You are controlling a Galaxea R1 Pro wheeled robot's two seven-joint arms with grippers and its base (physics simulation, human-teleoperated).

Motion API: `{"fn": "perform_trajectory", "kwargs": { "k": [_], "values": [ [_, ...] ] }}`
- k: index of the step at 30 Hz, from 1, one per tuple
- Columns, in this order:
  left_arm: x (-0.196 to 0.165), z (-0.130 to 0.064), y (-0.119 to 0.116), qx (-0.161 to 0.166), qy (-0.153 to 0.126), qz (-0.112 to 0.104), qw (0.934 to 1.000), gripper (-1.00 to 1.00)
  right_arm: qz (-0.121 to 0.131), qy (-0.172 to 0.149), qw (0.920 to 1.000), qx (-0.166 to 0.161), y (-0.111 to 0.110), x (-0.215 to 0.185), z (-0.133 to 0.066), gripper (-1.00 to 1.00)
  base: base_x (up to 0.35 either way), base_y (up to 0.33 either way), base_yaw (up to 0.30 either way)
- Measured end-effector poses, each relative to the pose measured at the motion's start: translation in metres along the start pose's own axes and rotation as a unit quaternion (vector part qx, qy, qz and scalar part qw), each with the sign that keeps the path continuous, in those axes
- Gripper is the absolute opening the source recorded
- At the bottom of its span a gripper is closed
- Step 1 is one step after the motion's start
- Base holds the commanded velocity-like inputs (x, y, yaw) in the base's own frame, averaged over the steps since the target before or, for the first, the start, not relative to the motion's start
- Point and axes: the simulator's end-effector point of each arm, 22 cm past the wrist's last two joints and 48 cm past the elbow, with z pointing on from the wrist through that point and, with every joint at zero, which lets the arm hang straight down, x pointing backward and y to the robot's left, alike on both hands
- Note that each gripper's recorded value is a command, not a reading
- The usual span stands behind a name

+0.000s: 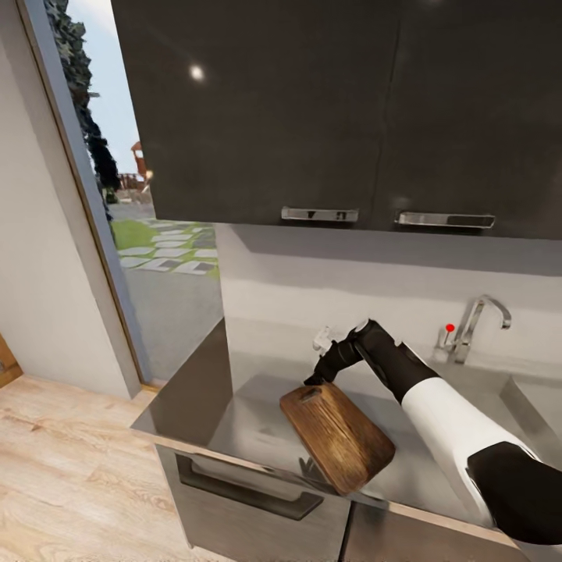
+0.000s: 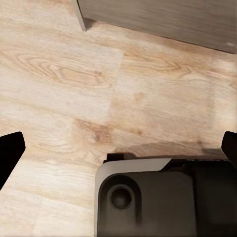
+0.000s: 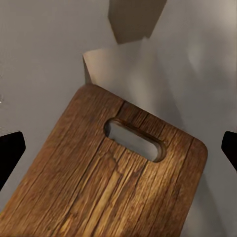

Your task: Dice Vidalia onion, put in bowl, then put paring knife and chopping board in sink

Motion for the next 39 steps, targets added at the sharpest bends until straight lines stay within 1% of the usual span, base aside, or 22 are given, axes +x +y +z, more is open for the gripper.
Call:
{"fn": "perform_trajectory", "kwargs": {
  "k": [5,11,14,21,33,39],
  "values": [
    [0.003,0.0,0.0,0.0,0.004,0.0,1.0,1.0,0.001,0.003,0.9999,-0.015,0.004,0.006,0.004,1.0,0.0,0.0,0.0],
    [0.007,-0.001,0.0,0.0,0.009,0.0,1.0,1.0,0.003,0.005,0.9998,-0.02,0.005,0.01,0.009,1.0,0.004,0.0,0.0],
    [0.009,-0.001,0.0,0.0,0.012,0.0,0.9999,1.0,0.004,0.006,0.9997,-0.022,0.005,0.012,0.011,1.0,0.164,-0.035,0.0],
    [0.018,-0.002,-0.001,0.001,0.021,0.0,0.9998,1.0,0.005,0.008,0.9997,-0.024,0.005,0.014,0.014,1.0,0.214,-0.018,0.0],
    [0.018,-0.003,-0.002,0.002,0.022,0.0,0.9998,1.0,0.006,0.009,0.9996,-0.024,0.005,0.015,0.015,1.0,0.017,-0.001,0.0],
    [0.021,-0.003,-0.002,0.001,0.025,0.0,0.9997,1.0,0.008,0.013,0.9997,-0.02,-0.001,0.022,0.013,1.0,0.0,0.0,0.0]
  ]
}}
